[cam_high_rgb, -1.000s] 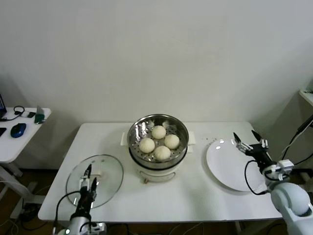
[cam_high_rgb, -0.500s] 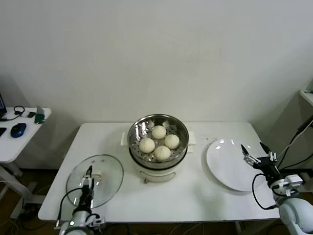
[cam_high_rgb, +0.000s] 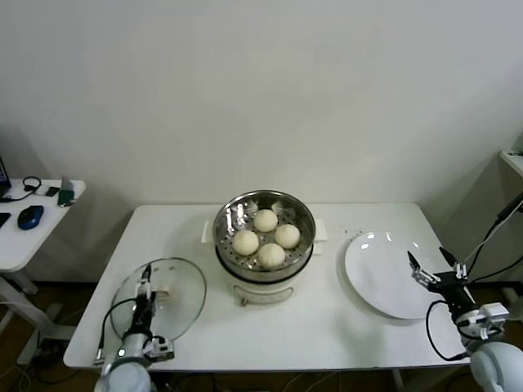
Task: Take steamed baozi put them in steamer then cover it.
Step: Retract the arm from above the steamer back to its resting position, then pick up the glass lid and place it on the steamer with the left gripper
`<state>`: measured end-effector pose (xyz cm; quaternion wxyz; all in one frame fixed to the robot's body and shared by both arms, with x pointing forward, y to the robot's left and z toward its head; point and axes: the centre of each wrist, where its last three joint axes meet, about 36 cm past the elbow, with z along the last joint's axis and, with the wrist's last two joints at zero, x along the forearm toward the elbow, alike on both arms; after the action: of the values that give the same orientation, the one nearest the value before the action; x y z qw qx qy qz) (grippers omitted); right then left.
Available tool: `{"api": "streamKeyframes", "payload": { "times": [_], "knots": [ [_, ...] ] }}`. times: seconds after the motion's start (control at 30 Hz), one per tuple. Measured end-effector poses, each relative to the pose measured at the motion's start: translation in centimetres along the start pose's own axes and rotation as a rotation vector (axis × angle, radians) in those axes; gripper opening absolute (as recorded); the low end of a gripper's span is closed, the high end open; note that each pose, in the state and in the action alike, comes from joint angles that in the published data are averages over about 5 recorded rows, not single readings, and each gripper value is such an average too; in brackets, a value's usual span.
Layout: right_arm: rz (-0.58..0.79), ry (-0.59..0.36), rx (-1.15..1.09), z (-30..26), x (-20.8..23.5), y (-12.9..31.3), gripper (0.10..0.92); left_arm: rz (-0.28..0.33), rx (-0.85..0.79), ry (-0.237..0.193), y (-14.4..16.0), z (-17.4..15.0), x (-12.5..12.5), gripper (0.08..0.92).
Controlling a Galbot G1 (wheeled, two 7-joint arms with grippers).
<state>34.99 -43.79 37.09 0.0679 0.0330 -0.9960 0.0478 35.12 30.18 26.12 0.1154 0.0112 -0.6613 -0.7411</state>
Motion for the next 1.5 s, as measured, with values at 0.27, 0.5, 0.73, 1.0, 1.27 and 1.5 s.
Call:
{"api": "streamKeyframes", "payload": {
  "times": [0.27,0.5,0.73,1.0,1.27,1.5],
  "knots": [
    [0.003,0.008,0.01,0.7,0.1,0.1,0.823,0.007,0.017,-0.002,0.0,0.0,-1.0,0.679],
    [0.01,0.008,0.015,1.0,-0.1,0.0,0.823,0.023,0.034,-0.006,-0.4,-0.1,-1.2,0.48],
    [0.016,0.007,0.024,1.2,-0.3,-0.1,0.823,0.027,0.044,-0.007,-0.3,-0.1,-1.2,0.281],
    [0.022,0.005,0.031,1.3,-0.6,-0.4,0.823,0.009,0.053,0.007,0.7,0.5,-0.8,0.152],
    [0.022,0.004,0.045,1.1,-1.4,-0.9,0.823,-0.054,0.044,0.04,3.3,1.5,0.3,0.152],
    [0.018,0.004,0.058,0.9,-2.5,-1.1,0.823,-0.14,0.002,0.11,7.7,2.0,1.3,0.152]
  ]
}}
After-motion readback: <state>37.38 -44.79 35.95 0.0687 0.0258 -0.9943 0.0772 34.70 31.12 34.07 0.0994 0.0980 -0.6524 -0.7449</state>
